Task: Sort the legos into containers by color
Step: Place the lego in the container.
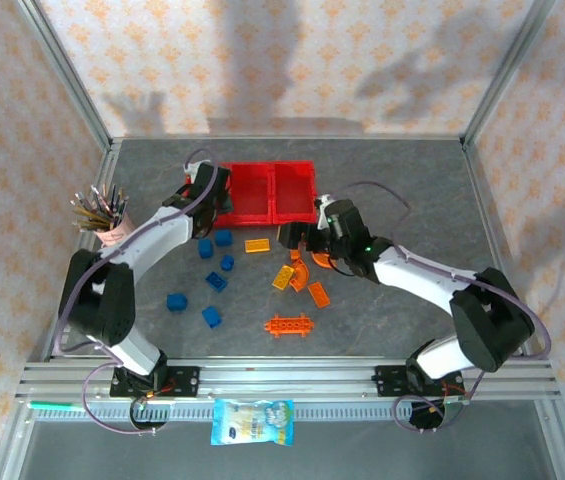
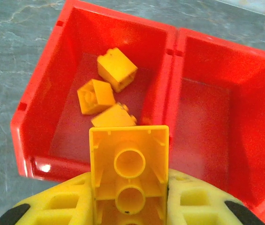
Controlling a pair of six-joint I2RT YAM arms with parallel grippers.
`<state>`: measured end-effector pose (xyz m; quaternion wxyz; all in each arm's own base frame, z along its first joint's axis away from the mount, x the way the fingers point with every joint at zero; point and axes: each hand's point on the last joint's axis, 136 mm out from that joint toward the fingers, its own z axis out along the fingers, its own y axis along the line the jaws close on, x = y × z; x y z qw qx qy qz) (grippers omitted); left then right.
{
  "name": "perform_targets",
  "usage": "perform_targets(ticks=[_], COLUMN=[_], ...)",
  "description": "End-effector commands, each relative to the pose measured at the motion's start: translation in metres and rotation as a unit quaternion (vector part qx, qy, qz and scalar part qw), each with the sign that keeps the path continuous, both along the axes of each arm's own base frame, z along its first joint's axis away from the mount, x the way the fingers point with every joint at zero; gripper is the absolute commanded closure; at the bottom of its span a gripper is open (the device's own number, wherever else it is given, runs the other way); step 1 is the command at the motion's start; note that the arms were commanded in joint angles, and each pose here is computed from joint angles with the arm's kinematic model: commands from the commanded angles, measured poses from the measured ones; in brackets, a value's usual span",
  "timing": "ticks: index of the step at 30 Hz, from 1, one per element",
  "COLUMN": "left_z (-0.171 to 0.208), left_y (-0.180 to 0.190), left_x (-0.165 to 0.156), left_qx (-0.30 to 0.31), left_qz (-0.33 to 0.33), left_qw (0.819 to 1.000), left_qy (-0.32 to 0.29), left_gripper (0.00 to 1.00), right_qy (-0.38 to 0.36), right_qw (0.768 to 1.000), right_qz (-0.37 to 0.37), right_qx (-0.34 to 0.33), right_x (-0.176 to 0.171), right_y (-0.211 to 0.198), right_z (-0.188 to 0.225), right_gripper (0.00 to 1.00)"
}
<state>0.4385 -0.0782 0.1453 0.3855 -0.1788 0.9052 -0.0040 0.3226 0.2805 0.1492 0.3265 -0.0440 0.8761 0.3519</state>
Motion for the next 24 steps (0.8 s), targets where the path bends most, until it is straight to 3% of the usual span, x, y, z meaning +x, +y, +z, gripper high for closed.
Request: perform_targets(ticks=[1, 8, 13, 24], left_z=[-0.001, -0.024, -0.035, 0.003], left_y=[0.014, 0.034, 0.04, 0.026], left_x=[0.029, 0.06, 0.066, 0.044], left_qx=[0.01, 0.048, 0.057, 0.014], left_qz=[0.011, 0.036, 0.044, 0.019], left_qw=[1.0, 0.998, 0.997, 1.0], left_qy=[-0.005, 0.021, 0.038, 0.009], left_gripper=[0.71, 0.67, 0.55, 0.47], right_qy=[-0.03, -0.031, -0.031, -0.033], right_qw=[0.999, 0.999, 0.999, 0.999], right_qz=[-0.009, -0.011, -0.011, -0.018], right_qx=[0.01, 0.001, 0.003, -0.01], right_x=[0.015, 0.021, 0.021, 0.015], right_y=[0.006, 0.006, 0.004, -0.01], right_z=[0.019, 0.018, 0.021, 0.024], right_gripper=[0.0, 0.0, 0.0, 0.0])
